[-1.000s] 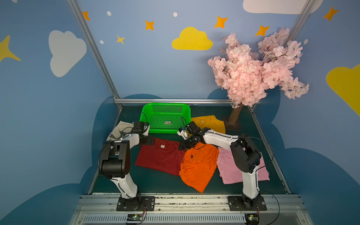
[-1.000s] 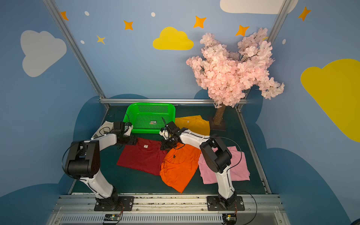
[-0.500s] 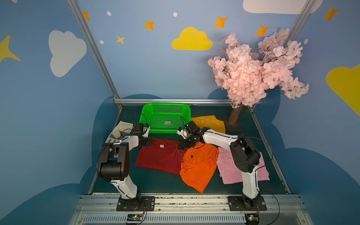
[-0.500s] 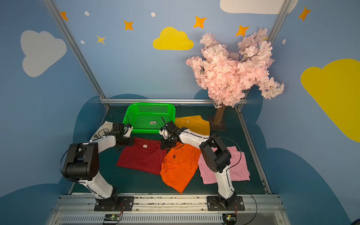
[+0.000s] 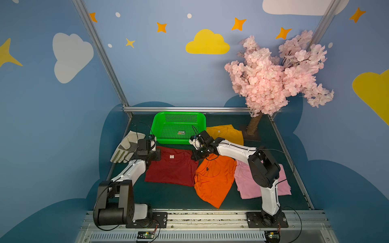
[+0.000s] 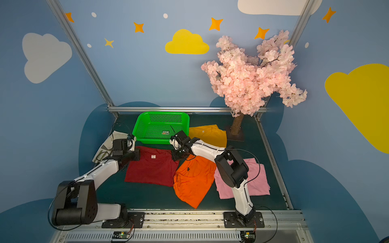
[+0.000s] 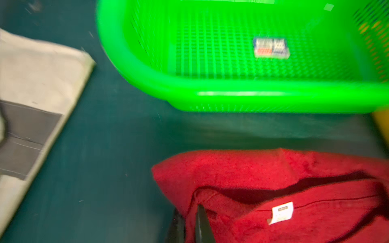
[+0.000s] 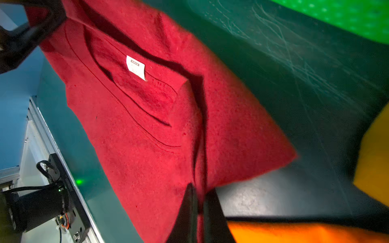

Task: Put the folded t-shirts into the basket
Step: Pick up the T-shirt from the center of the board.

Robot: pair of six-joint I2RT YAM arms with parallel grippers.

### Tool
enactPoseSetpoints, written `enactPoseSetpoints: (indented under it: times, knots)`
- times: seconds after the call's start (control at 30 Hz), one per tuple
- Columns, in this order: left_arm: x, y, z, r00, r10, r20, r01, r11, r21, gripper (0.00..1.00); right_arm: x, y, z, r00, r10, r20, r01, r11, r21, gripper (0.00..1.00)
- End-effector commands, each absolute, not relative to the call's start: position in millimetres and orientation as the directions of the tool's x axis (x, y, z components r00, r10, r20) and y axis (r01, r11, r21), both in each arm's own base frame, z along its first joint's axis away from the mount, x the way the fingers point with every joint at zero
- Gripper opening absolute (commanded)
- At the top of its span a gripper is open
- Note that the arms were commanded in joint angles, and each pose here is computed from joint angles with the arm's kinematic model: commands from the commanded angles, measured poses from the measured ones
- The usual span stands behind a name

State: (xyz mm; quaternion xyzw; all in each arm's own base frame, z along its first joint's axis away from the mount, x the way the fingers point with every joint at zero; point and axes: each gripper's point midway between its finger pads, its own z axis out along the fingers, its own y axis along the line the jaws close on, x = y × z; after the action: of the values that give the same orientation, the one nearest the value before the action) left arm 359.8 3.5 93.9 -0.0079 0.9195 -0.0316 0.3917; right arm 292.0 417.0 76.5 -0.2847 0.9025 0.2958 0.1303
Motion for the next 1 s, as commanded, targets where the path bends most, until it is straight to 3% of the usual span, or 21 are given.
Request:
enactPoseSetpoints:
  times: [0.0, 0.33, 0.6, 0.77, 0.97]
  knots:
    - [372.4, 12.0, 134.3, -0.569, -0.089, -0.817, -0.047, 0.996, -0.076, 0.02, 296.6, 435.9, 104.5, -0.756, -0.419, -0.502, -0.642, 0.623, 0.447, 0.00]
    - [356.6, 11.7, 213.6, -0.437, -0.176, -0.882, -0.087, 0.984, -0.153, 0.03, 294.9, 444.1, 168.3, -0.713, -0.335, -0.616, -0.670, 0.587, 0.455, 0.00]
    - [349.0, -1.6, 258.3, -0.403, -0.233, -0.885, -0.049, 0.971, -0.234, 0.03, 294.9, 426.3, 228.4, -0.666, -0.278, -0.692, -0.690, 0.581, 0.432, 0.00]
    - [361.3, -6.7, 284.4, -0.384, -0.279, -0.880, -0.043, 0.958, -0.285, 0.03, 322.1, 403.5, 253.7, -0.625, -0.225, -0.748, -0.680, 0.627, 0.380, 0.00]
    - [403.8, -11.7, 297.9, -0.395, -0.304, -0.867, -0.051, 0.950, -0.309, 0.03, 369.2, 384.9, 280.6, -0.537, -0.186, -0.823, -0.691, 0.657, 0.302, 0.00]
